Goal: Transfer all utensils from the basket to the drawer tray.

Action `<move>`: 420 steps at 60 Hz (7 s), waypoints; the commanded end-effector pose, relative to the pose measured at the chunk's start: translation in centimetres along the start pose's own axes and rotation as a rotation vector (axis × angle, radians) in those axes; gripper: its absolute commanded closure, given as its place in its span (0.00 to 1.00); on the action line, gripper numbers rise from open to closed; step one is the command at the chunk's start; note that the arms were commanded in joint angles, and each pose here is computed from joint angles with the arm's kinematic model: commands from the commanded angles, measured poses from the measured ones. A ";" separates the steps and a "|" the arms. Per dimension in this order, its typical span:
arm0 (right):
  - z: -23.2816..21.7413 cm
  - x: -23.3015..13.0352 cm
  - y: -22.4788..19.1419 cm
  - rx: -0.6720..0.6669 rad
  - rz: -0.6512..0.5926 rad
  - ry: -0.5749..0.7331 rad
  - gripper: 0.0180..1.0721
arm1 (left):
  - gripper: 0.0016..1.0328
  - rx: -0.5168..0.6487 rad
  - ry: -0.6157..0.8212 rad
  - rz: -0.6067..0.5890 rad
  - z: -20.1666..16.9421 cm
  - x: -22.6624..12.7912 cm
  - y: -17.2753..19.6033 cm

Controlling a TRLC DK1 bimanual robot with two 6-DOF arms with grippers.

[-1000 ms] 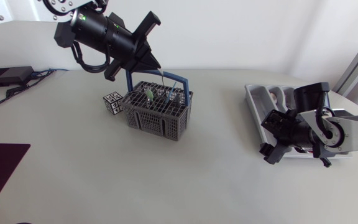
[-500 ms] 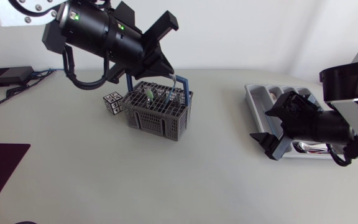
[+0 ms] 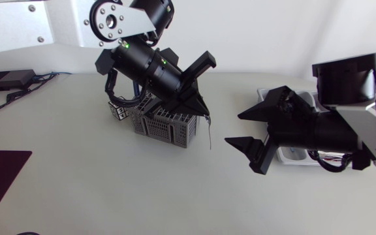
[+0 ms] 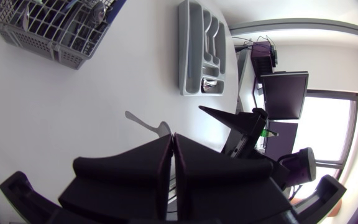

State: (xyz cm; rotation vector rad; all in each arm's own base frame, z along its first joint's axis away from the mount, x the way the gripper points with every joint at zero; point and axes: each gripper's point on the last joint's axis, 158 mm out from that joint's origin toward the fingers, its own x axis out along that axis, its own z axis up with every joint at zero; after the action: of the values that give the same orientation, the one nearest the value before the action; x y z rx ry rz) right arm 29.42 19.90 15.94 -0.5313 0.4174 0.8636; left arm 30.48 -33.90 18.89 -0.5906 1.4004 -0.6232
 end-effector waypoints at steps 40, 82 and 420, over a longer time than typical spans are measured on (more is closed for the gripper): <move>3.3 4.8 0.2 0.117 0.035 -0.053 0.73 | 0.96 -0.175 0.003 -0.084 2.5 -0.9 -0.9; 1.9 6.9 0.2 0.158 0.037 -0.010 0.95 | 0.96 -0.193 0.059 -0.138 1.8 -1.1 -1.6; 9.1 23.0 0.7 0.573 0.091 0.139 0.95 | 0.05 0.829 -0.375 0.461 8.7 -6.7 25.0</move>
State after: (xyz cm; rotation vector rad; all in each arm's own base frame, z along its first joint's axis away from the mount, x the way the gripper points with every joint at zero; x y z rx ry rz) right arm 43.18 39.51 10.01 -0.0656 0.7962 0.7602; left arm 40.58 -11.59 7.40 0.2650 0.7609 -0.6000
